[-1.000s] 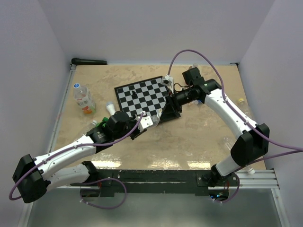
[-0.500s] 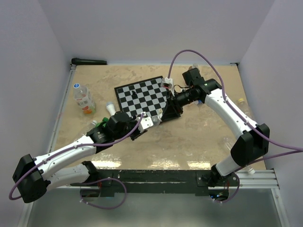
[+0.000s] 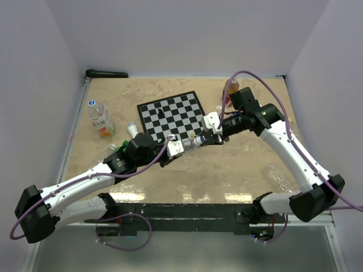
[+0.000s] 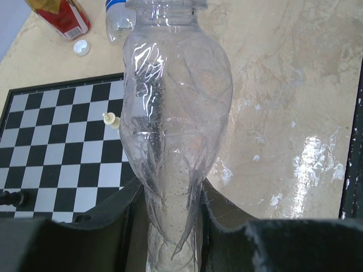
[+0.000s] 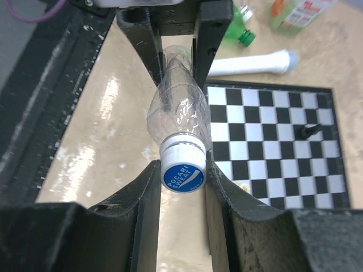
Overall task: Unscrew the bottle caps
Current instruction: Unscrew the bottle cap from the plastic bottle.
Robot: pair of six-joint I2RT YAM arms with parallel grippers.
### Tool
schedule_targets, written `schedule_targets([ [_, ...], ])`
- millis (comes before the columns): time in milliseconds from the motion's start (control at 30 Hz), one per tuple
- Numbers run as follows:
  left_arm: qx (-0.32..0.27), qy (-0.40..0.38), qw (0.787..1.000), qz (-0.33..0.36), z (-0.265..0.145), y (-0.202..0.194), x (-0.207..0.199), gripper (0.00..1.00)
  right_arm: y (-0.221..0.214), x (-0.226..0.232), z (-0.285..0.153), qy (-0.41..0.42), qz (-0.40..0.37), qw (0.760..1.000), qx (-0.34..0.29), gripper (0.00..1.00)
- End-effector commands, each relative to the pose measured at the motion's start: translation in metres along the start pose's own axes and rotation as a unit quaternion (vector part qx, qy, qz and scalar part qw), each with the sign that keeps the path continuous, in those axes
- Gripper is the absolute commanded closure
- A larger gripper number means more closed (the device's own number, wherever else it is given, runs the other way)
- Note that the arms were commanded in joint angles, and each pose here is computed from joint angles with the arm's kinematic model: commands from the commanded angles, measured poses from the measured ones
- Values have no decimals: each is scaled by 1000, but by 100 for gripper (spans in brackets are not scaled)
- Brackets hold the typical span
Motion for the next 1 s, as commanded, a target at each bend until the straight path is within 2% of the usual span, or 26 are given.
schedule_targets([
  [0,24,28,999,-15,-6,-10,8,100,4,-4,-14,-29,-127,991,22,100],
  [433,25,25,999,-15,-6,-10,7,100,5,3,-11,-31,-106,994,7,89],
  [533,25,25,999,-15,-5,-10,7,100,7,0,-12,-40,-88,995,5,75],
  [733,24,24,999,-14,-6,-9,7,100,15,-9,-17,-74,-15,997,8,34],
  [833,24,24,999,-14,-6,-9,7,100,16,-6,-19,-72,-1,997,12,19],
  [967,22,23,999,-13,-6,-8,7,100,16,-2,-23,-74,7,997,17,9],
])
Point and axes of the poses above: each gripper's point midway between its finger pads, its own z axis out along the fingers, its own x axis along the line the jaws close on, y = z × x, the point moved 4 cm from there along -z, back along the fingers, and after that the axes turned 15 degrees about -z, right-handed, at the moved point
